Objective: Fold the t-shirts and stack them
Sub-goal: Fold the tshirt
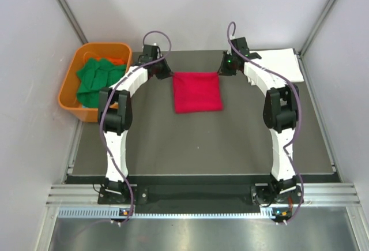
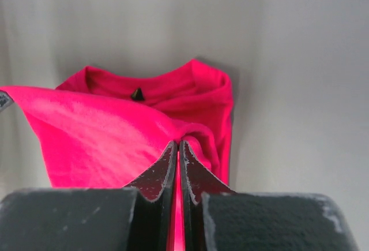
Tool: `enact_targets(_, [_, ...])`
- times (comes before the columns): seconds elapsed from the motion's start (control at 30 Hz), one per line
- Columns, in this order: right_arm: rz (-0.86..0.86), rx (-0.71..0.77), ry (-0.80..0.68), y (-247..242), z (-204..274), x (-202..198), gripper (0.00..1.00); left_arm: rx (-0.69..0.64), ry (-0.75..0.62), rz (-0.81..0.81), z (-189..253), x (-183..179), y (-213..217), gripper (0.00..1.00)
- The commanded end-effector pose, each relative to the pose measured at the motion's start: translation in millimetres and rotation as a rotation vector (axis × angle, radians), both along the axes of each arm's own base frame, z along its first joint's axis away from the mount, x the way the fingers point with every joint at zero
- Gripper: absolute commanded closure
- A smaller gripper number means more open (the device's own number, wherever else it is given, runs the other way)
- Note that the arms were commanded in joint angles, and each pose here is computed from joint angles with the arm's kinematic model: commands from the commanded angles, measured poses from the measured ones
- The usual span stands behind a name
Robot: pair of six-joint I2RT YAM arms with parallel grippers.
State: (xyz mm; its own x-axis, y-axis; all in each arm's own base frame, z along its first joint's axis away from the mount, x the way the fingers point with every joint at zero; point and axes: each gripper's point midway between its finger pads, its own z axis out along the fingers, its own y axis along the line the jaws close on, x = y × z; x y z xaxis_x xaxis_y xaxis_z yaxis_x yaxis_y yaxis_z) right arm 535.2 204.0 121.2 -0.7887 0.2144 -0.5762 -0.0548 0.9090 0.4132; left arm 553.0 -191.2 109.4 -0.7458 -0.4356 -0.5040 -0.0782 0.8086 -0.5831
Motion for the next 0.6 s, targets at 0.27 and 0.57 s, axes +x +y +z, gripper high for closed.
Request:
enact_targets(0.27, [-0.035, 0.078, -0.118, 2, 15, 49, 0.93, -0.012, -0.202, -0.039, 22, 61, -1, 0.72])
enact_targets(0.57, [-0.032, 0.059, -0.122, -10, 23, 33, 0.59, 0.026, -0.227, -0.088, 51, 47, 1, 0.59])
